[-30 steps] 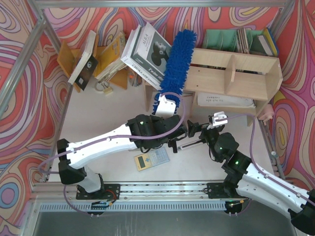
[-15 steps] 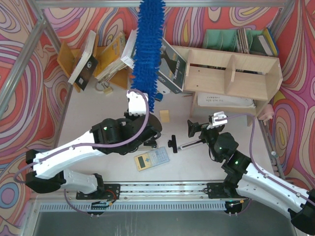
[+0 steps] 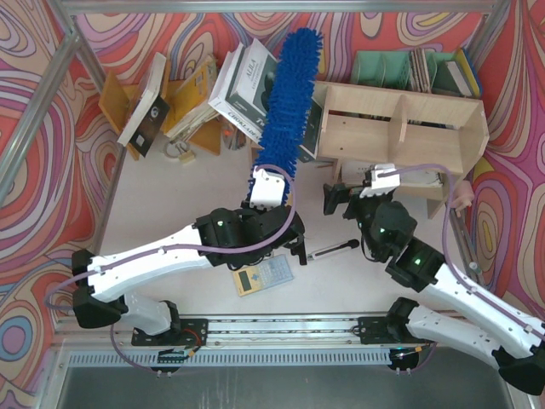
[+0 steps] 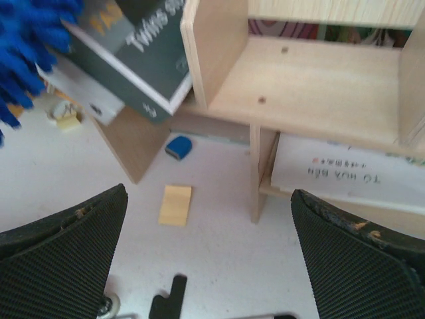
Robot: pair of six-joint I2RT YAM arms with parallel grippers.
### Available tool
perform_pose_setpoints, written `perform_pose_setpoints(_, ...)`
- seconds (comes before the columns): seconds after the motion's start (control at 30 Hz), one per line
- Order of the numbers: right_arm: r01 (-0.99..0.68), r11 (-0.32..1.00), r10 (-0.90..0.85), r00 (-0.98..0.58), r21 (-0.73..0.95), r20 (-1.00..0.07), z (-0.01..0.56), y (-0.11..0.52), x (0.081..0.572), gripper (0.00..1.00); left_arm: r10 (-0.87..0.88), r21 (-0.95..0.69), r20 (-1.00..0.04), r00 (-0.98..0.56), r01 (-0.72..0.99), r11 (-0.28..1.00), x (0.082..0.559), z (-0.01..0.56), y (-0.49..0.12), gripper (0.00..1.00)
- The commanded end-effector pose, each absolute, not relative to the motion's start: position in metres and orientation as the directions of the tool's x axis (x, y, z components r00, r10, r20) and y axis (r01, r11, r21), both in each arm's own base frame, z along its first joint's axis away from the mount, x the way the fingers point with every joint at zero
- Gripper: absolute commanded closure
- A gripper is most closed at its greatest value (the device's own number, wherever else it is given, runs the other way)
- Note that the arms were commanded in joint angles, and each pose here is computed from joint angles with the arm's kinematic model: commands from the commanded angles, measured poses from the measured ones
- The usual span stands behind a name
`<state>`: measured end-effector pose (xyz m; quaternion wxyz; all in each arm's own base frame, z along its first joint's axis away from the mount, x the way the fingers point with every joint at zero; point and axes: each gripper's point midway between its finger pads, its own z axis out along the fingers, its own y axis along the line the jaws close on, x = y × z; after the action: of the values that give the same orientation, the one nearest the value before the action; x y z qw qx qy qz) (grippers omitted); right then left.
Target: Dust the bookshelf with a duster
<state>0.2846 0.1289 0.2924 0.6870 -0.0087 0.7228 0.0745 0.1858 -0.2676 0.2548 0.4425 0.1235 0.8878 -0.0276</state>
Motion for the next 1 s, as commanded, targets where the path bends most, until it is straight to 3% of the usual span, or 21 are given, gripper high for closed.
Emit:
perform_pose_setpoints(0.0,-0.063,0.998,0.012,-0.082,0.017,-0.997,0.309,0.115,0.283,0.01,0.144,0.017,-0.832,-0.536,0.234,0.972,0.190,0.271,-0.263,1.00)
perform_pose_setpoints(0.7,-0.107,0.994,0.002,-0.048,0.007,-0.999,0.358,0.095,0.255,0.01,0.158,0.042,-0.850,-0.503,0.235,0.971,0.194,0.281,-0.259,1.00)
perform_pose_setpoints(0.83,-0.094,0.993,-0.077,-0.016,-0.076,-0.997,0.344,0.090,0.257,0.01,0.156,0.030,-0.844,-0.513,0.245,0.969,0.193,0.276,-0.264,1.00)
perform_pose_setpoints(0.97,-0.104,0.994,-0.043,0.001,-0.042,-0.999,0.343,0.087,0.251,0.01,0.173,0.024,-0.813,-0.556,0.265,0.964,0.187,0.263,-0.271,1.00)
